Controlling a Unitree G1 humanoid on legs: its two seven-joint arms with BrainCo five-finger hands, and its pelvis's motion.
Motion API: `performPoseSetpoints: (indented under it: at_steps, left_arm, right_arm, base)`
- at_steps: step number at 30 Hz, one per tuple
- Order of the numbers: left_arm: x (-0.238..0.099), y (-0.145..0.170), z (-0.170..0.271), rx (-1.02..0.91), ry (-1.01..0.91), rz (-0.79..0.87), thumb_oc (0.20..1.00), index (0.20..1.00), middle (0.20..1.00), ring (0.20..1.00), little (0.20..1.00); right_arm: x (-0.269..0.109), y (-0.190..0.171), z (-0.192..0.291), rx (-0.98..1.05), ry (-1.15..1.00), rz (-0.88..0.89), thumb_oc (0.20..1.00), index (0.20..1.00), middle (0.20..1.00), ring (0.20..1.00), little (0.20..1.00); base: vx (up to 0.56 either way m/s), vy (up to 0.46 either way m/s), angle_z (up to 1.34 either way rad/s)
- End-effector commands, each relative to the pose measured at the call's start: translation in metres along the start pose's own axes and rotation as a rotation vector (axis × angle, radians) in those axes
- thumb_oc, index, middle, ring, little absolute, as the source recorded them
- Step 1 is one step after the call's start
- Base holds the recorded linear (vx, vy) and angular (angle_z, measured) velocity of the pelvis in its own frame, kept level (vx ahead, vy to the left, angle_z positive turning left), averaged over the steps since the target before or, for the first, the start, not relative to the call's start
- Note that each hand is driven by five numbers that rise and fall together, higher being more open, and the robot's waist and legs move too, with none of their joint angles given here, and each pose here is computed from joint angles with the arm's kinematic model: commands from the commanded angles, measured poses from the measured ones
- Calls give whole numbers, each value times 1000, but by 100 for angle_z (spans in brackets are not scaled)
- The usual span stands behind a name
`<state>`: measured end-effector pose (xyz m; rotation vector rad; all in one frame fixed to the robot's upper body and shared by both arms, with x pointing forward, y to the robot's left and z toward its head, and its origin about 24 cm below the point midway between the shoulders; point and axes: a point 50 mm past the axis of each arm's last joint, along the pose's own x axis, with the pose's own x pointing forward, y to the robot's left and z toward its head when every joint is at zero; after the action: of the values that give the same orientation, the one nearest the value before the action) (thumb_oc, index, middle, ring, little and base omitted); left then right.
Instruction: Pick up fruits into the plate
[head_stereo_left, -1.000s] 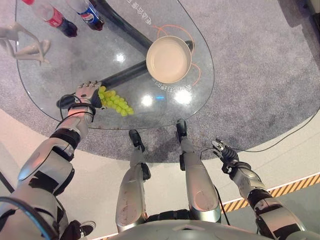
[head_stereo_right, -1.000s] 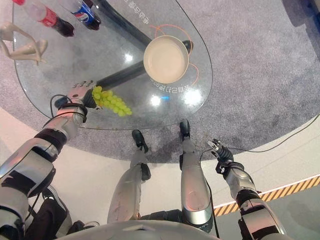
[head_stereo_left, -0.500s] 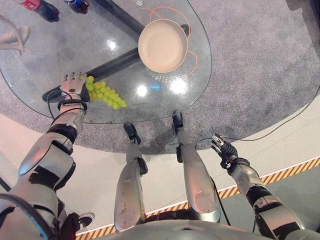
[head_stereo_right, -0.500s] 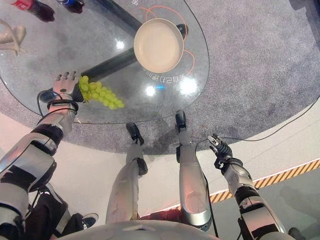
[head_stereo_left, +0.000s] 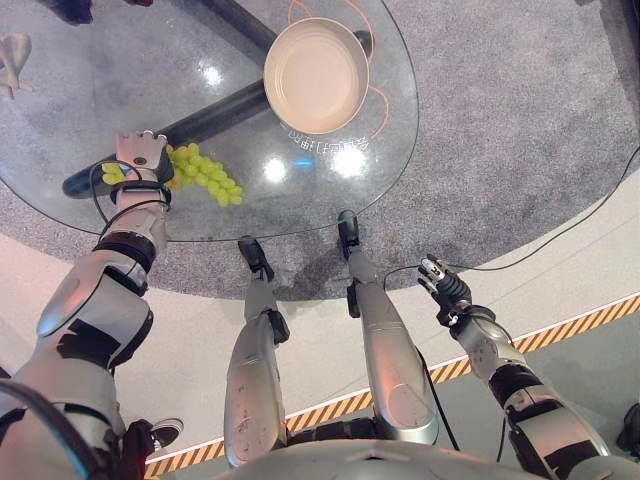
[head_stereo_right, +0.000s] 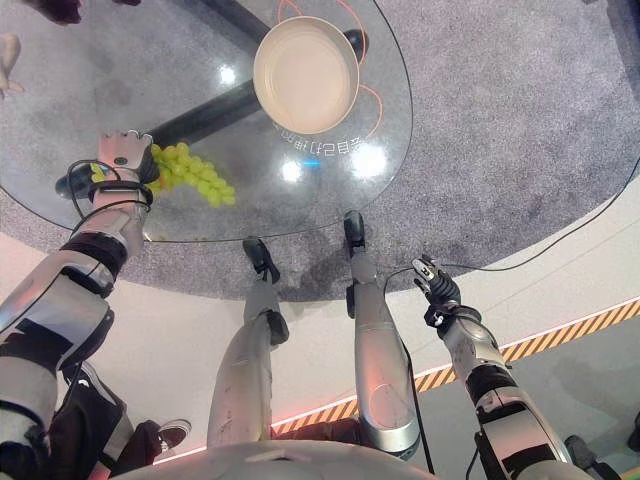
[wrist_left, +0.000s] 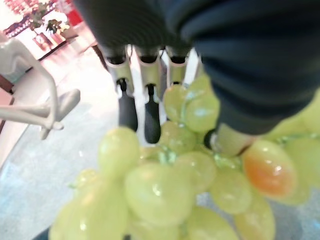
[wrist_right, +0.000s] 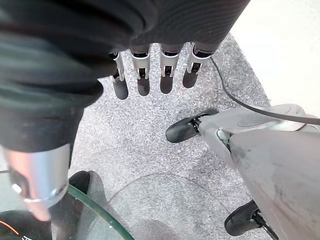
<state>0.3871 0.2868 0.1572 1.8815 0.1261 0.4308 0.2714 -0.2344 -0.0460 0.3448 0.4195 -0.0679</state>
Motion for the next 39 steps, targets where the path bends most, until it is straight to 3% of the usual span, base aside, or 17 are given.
performPoseSetpoints:
  at_steps: [1,11,19,29,39]
  left_arm:
    - [6,9,-24,63,80,5,200,200,200,200,200]
    - [7,12,-18,39,55,10,200,200,200,200,200]
    - [9,21,-12,-91,10,47,200,200,200,200,200]
    - [12,40,-15,-215,-66,110,200,200,200,200,200]
    - [9,63,-18,-205,-202,144,200,200,200,200,200]
  right_arm:
    - [-2,6,-7,51,-8,11,1000,1000,1000,1000,1000]
    - [-2,4,-4,39,-28,-1,1000,1000,1000,1000,1000]
    - [-2,8,3,7,-85,25,1000,1000,1000,1000,1000]
    - [-1,23,24,-88,-186,126,1000,1000,1000,1000,1000]
    - [3,36,65,-236,-261,232,1000,1000,1000,1000,1000]
  base:
    - [0,0,0]
    - [0,0,0]
    - [1,-4,1]
    - [16,-46,4]
    - [38,-91,10]
